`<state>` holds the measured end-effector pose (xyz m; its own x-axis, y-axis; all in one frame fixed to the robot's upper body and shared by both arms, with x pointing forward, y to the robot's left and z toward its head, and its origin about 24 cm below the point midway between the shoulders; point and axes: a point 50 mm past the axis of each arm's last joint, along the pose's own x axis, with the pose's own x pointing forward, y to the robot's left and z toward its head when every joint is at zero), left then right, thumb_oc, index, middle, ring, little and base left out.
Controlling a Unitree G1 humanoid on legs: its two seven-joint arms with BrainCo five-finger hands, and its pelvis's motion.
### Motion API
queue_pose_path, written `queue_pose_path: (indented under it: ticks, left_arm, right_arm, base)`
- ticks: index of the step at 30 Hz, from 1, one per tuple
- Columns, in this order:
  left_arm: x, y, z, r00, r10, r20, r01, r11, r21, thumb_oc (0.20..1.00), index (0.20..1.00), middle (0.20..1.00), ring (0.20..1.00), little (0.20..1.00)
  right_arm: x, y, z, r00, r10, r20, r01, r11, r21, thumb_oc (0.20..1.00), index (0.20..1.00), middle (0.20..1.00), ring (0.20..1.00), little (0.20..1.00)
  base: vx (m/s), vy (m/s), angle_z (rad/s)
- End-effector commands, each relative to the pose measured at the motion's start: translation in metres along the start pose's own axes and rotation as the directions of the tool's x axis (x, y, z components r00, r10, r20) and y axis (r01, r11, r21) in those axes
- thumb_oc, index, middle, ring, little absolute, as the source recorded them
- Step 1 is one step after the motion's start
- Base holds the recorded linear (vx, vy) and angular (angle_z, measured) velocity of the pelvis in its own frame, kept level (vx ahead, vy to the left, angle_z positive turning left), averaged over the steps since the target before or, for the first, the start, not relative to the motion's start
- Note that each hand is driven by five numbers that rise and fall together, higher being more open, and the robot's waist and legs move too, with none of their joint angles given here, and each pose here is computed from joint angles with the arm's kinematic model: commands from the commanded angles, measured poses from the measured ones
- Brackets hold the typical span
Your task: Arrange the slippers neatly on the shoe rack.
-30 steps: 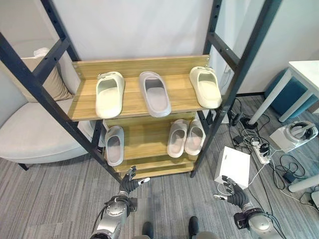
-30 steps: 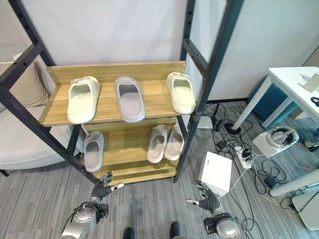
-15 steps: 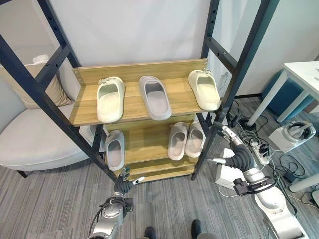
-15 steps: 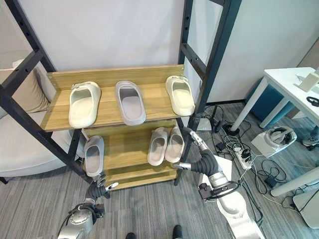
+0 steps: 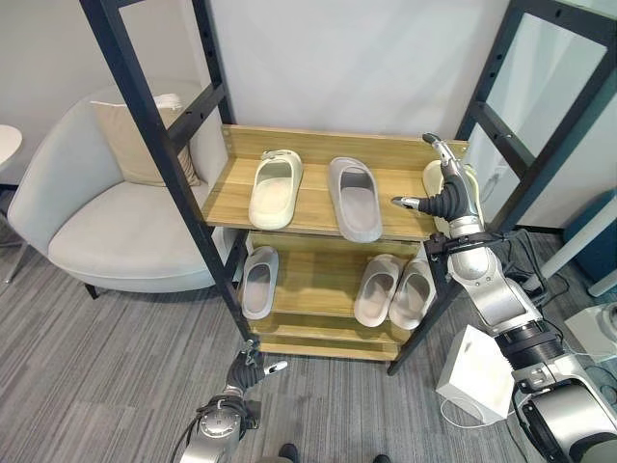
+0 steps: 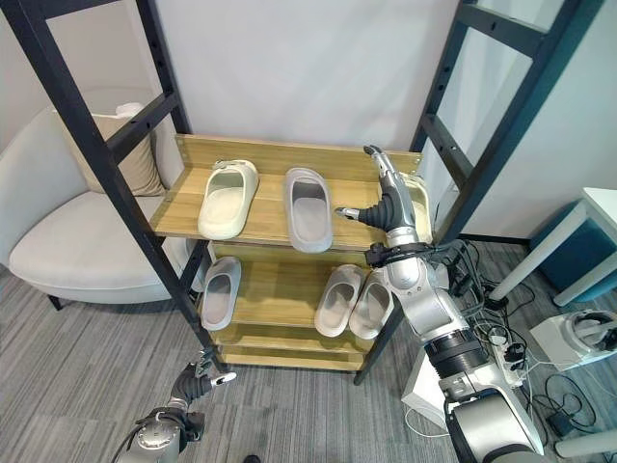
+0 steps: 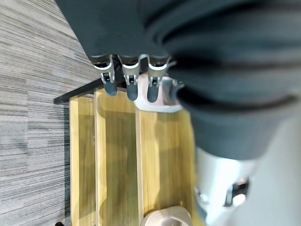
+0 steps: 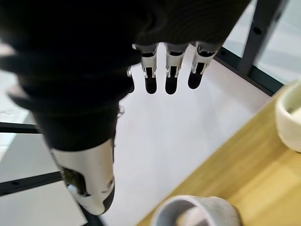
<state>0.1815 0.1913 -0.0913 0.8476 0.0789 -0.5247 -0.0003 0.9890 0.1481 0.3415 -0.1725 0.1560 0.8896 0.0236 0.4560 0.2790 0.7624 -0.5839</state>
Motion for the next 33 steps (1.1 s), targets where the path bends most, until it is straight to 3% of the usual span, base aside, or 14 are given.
queue_pose_path:
  ticks: [1,16,25,33]
  left_arm:
    - [0.014,-0.001,0.032,0.992,-0.025,0.120,0.024,1.000,0.004,1.000,1.000,1.000,1.000,1.000]
    - [0.023,-0.003,0.048,0.986,-0.022,0.162,0.020,1.000,0.010,1.000,1.000,1.000,1.000,1.000]
    - [0.020,0.002,0.039,0.992,0.024,0.123,-0.024,1.000,-0.004,1.000,1.000,1.000,1.000,1.000]
    - [0.017,-0.004,0.035,0.994,0.004,0.110,-0.005,1.000,0.007,1.000,1.000,1.000,1.000,1.000]
  right_arm:
    - [0.033,-0.029,0.026,0.987,-0.116,0.110,0.120,0.992,-0.031,1.000,1.000,1.000,1.000,1.000]
    - [0.081,-0.019,0.031,0.997,-0.072,-0.009,0.071,0.996,-0.047,1.000,1.000,1.000,1.000,1.000]
    - [0.064,-0.007,0.042,0.995,-0.094,0.035,0.092,0.994,0.051,1.000,1.000,1.000,1.000,1.000]
    - [0.050,-0.015,0.068,0.971,-0.162,0.173,0.145,0.984,0.105,1.000,1.000,1.000,1.000,1.000]
  base:
    - [0.01,0.014,0.05]
    - [0.00,0.008,0.05]
    - [0.02,-0.001,-0.02]
    - [0.00,0.000,0.00]
